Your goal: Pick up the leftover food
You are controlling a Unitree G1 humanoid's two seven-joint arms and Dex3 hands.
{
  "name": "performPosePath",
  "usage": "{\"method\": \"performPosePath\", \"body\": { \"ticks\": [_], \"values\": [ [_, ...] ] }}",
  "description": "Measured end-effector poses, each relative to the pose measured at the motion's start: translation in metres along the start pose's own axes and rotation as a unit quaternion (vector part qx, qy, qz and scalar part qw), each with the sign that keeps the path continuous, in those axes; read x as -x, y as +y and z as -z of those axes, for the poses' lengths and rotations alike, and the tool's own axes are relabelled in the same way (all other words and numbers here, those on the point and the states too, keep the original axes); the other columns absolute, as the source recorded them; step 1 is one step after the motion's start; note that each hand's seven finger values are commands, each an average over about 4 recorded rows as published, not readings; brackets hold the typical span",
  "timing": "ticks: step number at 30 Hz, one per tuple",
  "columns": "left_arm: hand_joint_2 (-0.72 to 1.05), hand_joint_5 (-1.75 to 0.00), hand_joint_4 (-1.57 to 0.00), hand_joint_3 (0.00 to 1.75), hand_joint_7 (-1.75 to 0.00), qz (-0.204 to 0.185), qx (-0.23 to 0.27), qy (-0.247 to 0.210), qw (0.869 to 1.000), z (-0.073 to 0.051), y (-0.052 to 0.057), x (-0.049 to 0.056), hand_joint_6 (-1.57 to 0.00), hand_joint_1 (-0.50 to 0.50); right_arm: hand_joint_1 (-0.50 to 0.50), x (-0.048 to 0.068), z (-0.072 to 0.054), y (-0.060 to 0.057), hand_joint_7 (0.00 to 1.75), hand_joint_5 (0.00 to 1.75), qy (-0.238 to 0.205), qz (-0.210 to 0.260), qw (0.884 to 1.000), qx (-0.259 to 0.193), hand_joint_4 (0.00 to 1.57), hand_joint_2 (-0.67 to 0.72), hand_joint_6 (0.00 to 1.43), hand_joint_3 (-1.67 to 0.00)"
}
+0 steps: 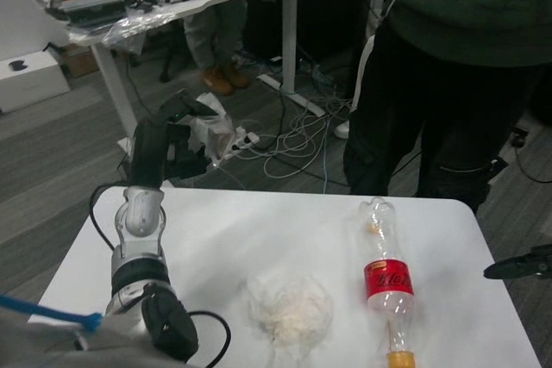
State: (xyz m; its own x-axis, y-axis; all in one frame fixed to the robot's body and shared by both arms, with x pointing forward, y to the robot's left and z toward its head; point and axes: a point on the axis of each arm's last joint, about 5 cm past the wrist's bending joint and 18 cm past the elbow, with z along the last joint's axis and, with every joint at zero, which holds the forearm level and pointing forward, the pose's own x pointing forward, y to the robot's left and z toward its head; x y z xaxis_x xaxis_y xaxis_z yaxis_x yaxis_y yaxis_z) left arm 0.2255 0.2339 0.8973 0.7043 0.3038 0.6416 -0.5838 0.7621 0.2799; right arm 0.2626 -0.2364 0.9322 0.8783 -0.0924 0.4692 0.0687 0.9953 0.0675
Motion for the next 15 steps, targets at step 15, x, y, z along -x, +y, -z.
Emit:
{"method": "performPosePath", "body": {
  "ticks": [15],
  "values": [
    [1.05,-1.75,-1.57,0.96,-1.61,-0.02,0.161,0.052,0.985,0.0,-0.055,0.022,-1.57,-0.5,-0.42,-0.012,-0.012,0.033,0.0,0.0,-0.076,-0.094,0.992,0.018,0.0,0.41,0.0,0.0]
  ]
}}
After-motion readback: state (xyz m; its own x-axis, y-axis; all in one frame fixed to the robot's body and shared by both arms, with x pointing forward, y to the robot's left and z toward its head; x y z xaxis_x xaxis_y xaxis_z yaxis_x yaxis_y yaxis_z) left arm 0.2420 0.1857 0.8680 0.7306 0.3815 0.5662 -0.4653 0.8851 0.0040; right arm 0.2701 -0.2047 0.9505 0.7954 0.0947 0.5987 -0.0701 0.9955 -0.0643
